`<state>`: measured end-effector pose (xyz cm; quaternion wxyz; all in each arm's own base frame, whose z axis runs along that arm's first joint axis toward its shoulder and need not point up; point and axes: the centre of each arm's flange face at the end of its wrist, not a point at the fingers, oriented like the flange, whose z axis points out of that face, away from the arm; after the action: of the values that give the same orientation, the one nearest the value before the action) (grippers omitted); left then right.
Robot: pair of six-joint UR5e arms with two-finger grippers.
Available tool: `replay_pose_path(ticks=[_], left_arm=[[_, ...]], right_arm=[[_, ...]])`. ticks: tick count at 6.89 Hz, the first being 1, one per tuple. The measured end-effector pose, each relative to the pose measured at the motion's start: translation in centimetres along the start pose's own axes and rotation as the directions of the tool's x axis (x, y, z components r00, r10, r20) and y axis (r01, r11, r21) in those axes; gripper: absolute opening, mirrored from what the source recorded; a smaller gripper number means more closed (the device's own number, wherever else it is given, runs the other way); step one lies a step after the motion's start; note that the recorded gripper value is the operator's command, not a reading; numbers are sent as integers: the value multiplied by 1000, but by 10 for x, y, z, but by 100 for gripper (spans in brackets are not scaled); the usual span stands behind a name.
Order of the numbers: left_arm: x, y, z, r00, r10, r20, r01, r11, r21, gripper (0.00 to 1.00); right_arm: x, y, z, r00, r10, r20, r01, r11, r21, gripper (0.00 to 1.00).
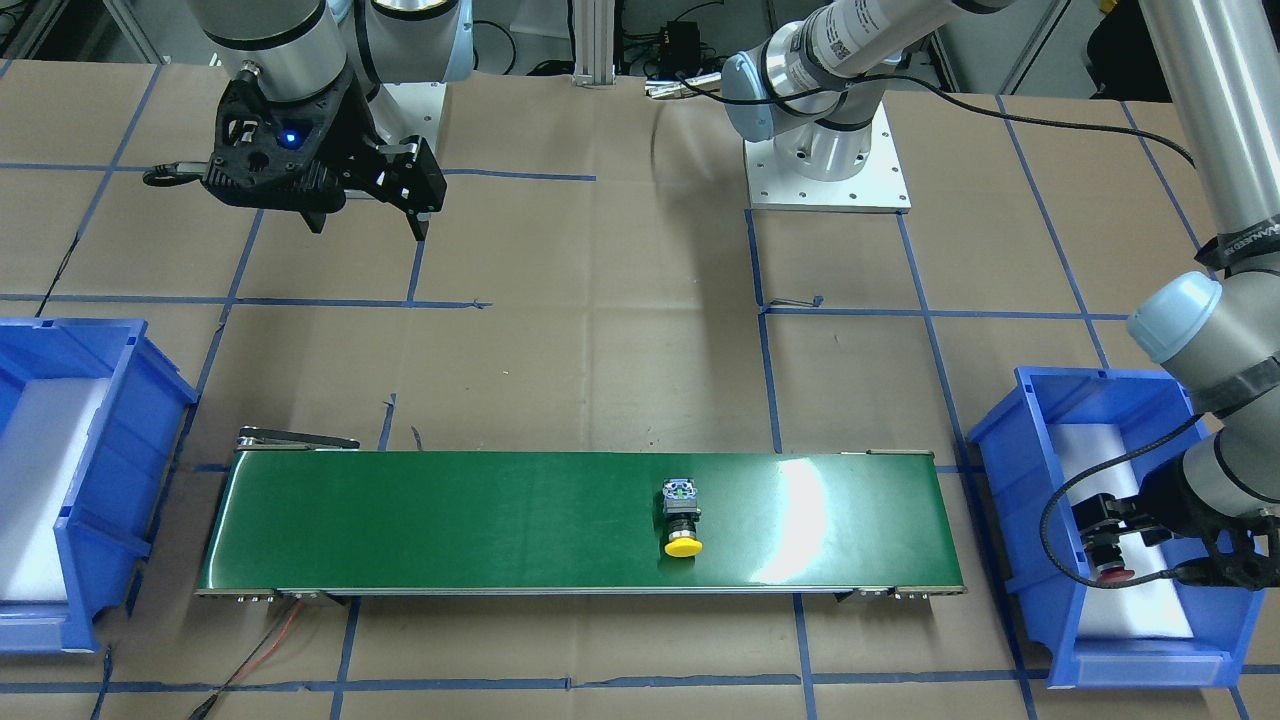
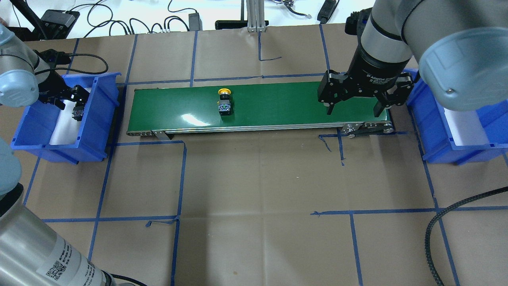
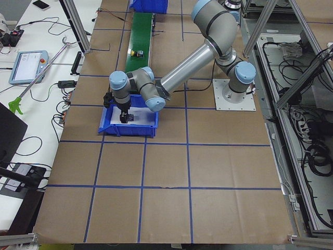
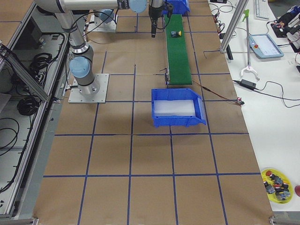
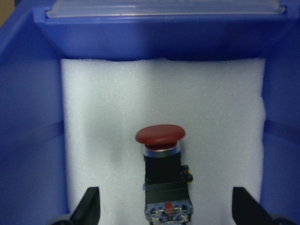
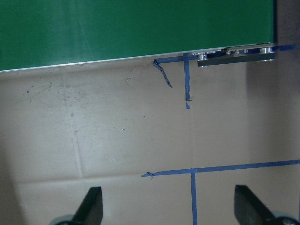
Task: Transport two buttons from left to right
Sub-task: 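Lower the left gripper and grasp the red-capped button in the bin, then carry the red button to the belt while the right gripper reaches for the yellow button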
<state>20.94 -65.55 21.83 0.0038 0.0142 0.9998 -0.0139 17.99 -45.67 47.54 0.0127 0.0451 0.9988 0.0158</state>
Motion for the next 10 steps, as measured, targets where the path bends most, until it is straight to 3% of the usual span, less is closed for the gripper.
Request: replay_pose_path(ticks=[2, 3, 4, 7, 10], left_arm=[[0, 0, 8, 1000, -1, -2, 1, 1000, 1, 48], [0, 0, 9, 1000, 0, 0, 0, 1000, 6, 29], [0, -1, 10, 1000, 1, 2, -1, 1000, 7, 19], [-3, -7, -9, 1000, 3, 20, -4, 999, 33, 18], [3, 3, -92, 1000, 10, 27, -11, 999, 35, 18]], right_arm=[[0, 0, 0, 1000, 0, 0, 0, 1000, 0, 100], [0, 0, 0, 1000, 1, 1, -1, 1000, 0, 100], [0, 0, 0, 1000, 1, 1, -1, 1000, 0, 100], [0, -1, -2, 1000, 1, 2, -1, 1000, 4, 100], [1, -3, -5, 1000, 3, 3, -3, 1000, 17, 100]])
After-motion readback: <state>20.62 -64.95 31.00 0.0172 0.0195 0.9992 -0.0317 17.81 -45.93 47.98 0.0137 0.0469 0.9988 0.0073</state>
